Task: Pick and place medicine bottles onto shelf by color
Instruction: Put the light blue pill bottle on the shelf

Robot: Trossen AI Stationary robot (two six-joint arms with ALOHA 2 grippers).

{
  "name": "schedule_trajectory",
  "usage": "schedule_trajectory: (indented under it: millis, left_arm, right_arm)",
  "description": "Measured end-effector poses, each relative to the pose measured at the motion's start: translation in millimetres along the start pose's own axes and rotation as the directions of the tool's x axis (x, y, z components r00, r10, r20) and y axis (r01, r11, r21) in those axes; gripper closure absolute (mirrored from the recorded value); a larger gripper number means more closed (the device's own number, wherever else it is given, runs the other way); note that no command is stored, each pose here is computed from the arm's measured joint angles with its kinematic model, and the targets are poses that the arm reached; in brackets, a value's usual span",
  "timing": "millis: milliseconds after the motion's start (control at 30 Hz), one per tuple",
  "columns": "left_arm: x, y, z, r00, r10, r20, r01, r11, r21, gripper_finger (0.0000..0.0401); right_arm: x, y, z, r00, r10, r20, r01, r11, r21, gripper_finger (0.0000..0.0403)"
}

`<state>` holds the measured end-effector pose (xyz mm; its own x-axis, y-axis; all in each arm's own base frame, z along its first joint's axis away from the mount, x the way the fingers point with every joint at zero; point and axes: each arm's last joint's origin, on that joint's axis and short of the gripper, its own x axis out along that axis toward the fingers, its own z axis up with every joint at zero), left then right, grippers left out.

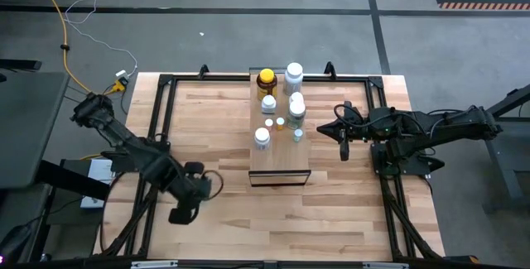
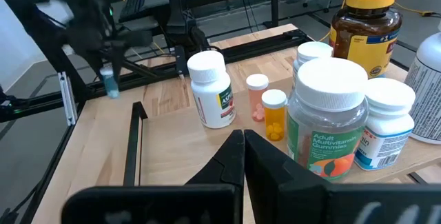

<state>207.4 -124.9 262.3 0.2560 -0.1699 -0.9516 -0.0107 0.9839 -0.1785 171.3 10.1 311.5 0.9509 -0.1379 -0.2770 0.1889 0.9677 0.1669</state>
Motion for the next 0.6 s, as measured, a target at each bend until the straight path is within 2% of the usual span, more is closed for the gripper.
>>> schedule_trajectory:
  millis: [167,300,467,600]
  left_arm:
    - [-48,13,34,0.991,-0.020,0.129,0.025,0.999,-0.033,0.0295]
    - [-94,26,57,0.958,0.014,0.287,0.012,0.996,-0.091,0.0295]
    - [-138,42,80,0.895,0.119,0.429,-0.082,0.991,-0.106,0.0295]
    - [-152,49,107,0.882,0.176,0.438,-0.170,0.984,-0.053,0.0295]
  right_arm:
    - [0,0,0,1.000,0.000,0.000,0.000,1.000,-0.001,0.0403]
    - [0,0,0,1.000,0.000,0.000,0.000,1.000,-0.008,0.0403]
    - [0,0,0,1.000,0.000,0.000,0.000,1.000,-0.016,0.0403]
    - [0,0,0,1.000,0.000,0.000,0.000,1.000,-0.014,0.0403]
